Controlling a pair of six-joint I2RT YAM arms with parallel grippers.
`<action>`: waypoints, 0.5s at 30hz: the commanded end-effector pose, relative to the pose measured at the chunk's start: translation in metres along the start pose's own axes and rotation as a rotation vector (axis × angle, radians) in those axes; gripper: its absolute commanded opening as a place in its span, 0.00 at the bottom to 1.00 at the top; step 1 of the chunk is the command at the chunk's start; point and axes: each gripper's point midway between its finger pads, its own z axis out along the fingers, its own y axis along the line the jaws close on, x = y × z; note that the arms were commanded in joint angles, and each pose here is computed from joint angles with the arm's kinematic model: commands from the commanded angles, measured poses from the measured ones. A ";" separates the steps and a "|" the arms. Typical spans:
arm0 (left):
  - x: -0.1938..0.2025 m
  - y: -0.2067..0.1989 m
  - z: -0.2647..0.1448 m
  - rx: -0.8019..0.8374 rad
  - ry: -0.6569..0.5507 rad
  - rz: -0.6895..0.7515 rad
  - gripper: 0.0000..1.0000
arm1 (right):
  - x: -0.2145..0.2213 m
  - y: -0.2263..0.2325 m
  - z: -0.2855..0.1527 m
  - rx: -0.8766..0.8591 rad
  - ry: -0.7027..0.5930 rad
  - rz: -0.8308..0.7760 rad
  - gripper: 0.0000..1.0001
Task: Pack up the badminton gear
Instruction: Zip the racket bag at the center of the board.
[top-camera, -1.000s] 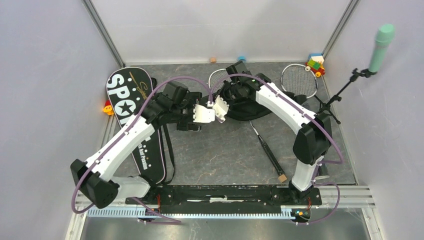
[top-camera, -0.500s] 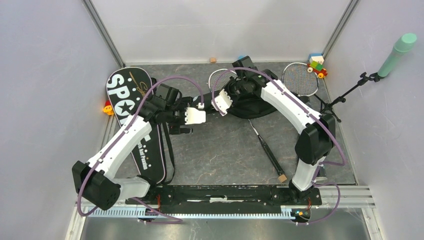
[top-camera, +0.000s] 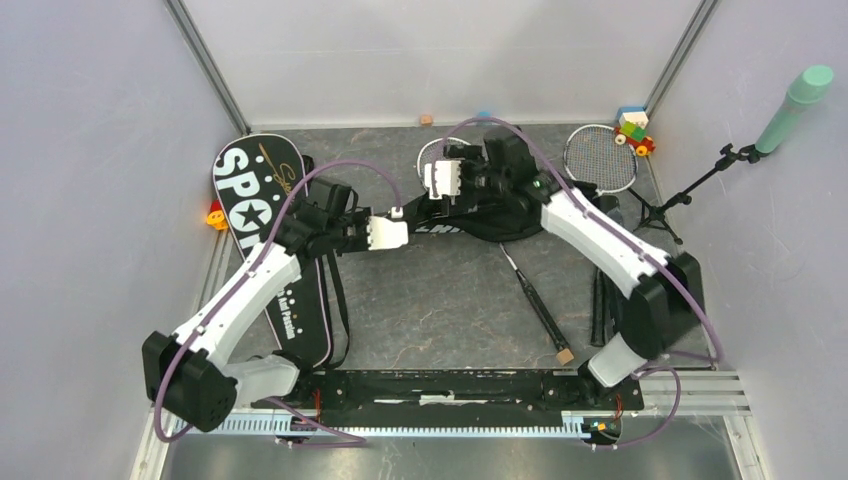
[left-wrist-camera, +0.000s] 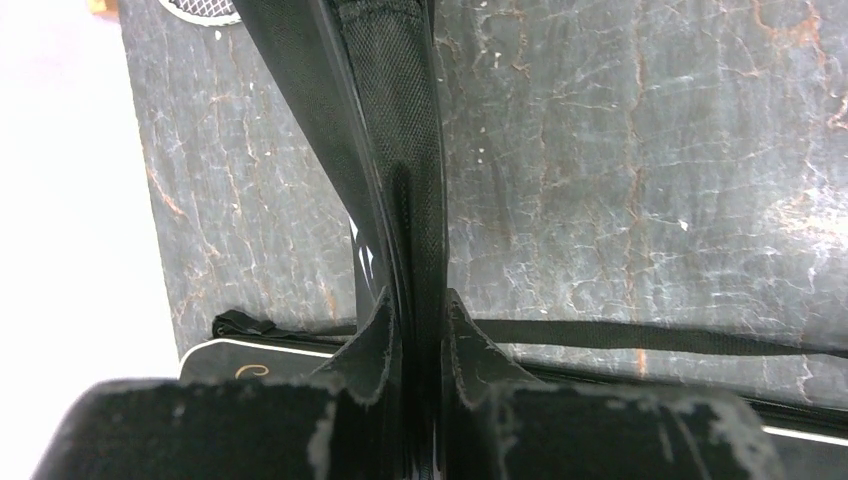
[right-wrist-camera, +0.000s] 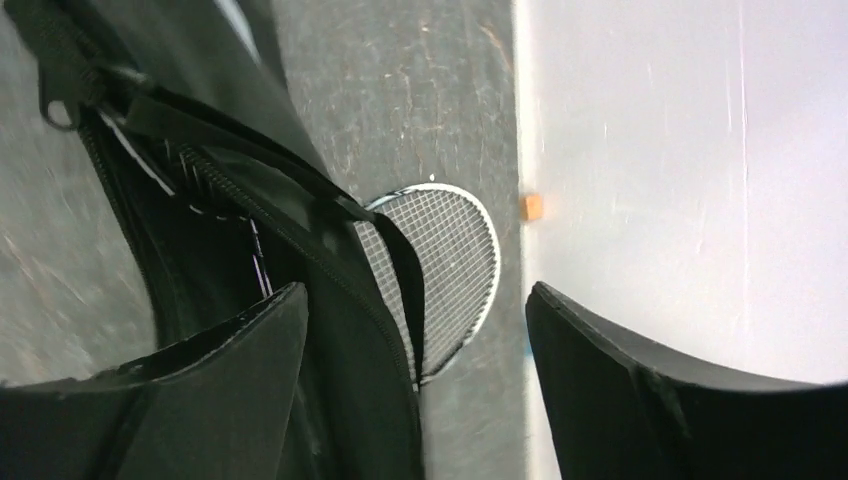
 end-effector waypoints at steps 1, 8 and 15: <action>-0.014 0.009 -0.012 -0.085 -0.070 0.021 0.02 | -0.033 -0.042 -0.050 0.433 -0.200 0.542 0.87; -0.005 0.005 -0.007 -0.053 -0.033 0.001 0.02 | -0.032 0.044 -0.072 0.462 -0.385 0.989 0.93; -0.009 -0.002 -0.008 -0.023 -0.058 0.010 0.02 | -0.053 0.074 -0.044 0.241 -0.518 1.149 0.79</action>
